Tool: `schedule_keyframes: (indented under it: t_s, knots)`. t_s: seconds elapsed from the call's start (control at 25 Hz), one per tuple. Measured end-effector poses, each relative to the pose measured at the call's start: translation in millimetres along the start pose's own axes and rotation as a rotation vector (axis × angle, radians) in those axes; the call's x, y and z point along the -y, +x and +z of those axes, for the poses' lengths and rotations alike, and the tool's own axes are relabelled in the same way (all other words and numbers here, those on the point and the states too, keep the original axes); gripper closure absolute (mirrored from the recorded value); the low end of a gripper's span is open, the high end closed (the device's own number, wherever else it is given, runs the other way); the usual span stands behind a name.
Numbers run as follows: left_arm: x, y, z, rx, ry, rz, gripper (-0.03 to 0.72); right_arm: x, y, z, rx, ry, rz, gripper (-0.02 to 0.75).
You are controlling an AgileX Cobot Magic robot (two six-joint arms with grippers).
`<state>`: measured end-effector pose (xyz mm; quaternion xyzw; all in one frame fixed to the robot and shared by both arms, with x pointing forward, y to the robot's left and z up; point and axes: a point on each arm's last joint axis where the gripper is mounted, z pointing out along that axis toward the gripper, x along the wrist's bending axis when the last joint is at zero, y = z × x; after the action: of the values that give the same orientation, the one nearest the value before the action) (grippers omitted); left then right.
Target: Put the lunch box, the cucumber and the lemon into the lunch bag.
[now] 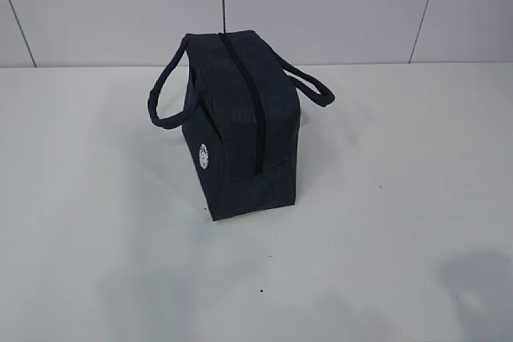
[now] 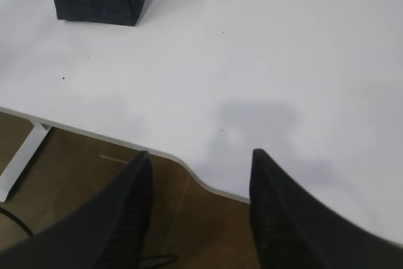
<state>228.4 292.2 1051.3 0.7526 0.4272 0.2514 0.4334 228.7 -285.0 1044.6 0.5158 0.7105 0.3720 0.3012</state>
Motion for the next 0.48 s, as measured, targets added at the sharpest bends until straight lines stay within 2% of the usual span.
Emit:
schedule_keyframes:
  t_s: [0.2,0.48]
  knots:
    - [-0.1,-0.1,0.2,-0.02,0.0,-0.012,0.447,1.2,0.4,-1.8,0.006,-0.017,-0.002,0.363]
    - [-1.7,-0.8,2.8,-0.221,0.001,-0.127,0.449,0.9,0.9,-1.4,0.082,-0.021,0.04,0.363]
